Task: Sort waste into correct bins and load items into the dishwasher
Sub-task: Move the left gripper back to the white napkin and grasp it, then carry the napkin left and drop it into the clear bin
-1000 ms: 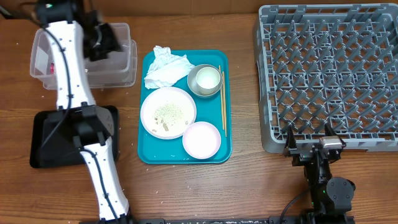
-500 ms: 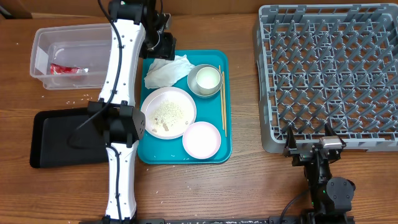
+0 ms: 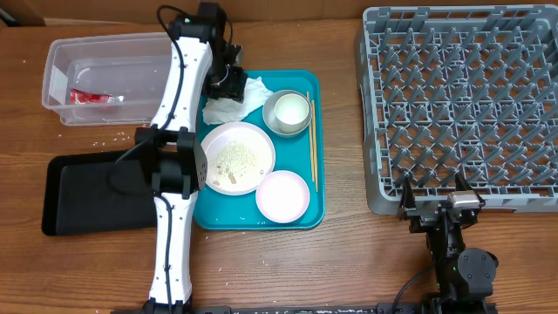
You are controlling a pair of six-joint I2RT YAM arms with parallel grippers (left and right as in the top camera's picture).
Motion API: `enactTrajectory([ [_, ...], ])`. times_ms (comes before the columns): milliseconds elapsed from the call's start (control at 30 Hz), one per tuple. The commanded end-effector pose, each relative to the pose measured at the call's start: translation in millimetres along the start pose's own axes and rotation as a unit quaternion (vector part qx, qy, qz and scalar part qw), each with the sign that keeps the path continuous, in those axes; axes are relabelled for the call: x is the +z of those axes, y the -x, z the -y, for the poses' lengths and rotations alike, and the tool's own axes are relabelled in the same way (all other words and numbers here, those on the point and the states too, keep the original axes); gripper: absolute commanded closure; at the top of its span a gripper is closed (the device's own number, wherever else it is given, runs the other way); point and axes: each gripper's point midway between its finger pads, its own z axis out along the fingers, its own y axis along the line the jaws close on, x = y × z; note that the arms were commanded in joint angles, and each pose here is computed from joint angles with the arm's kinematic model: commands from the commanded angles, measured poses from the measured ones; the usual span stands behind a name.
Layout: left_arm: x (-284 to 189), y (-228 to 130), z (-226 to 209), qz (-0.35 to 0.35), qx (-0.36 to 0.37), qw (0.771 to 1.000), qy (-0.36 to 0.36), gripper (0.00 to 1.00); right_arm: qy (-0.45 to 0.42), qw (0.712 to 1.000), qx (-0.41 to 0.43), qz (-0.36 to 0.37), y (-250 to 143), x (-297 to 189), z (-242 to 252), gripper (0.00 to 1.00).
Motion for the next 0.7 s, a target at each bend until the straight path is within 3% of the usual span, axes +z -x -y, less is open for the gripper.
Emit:
enactTrajectory([
  [0,18.3,-3.3,-0.6,-0.015,0.01,1.0,-0.011,0.42,-0.005,1.0,-0.004,0.002,-1.9,0.2,1.9,0.0],
  [33,18.7,-3.0,-1.4,-0.015,0.01,1.0,-0.009,0.53,-0.005,1.0,-0.004,0.002,-1.9,0.2,1.9,0.0],
  [133,15.7,-1.7,-1.1,-0.011,0.011,1.0,-0.008,0.7,-0.005,1.0,-0.004,0.002,-1.9,0.2,1.9,0.0],
  [200,11.2,-0.9,-0.5,-0.009,0.007,1.0,-0.008,0.92,-0.005,1.0,-0.004,0.002,-1.9,0.2,1.9,0.0],
  [233,4.7,0.0,0.4,-0.005,-0.003,1.0,-0.008,0.96,-0.005,1.0,-0.004,0.002,-1.9,0.2,1.9,0.0],
  [467,-57.1,-1.5,21.6,0.027,-0.012,0.999,-0.042,0.96,-0.005,1.0,-0.004,0.002,-1.9,0.2,1.9,0.0],
  [567,-119.3,13.8,42.6,0.114,-0.014,0.99,-0.082,0.96,-0.005,1.0,-0.004,0.002,-1.9,0.2,1.9,0.0],
  [667,-167.3,21.5,35.1,0.183,-0.026,0.981,-0.059,0.96,-0.005,1.0,-0.004,0.002,-1.9,0.2,1.9,0.0],
])
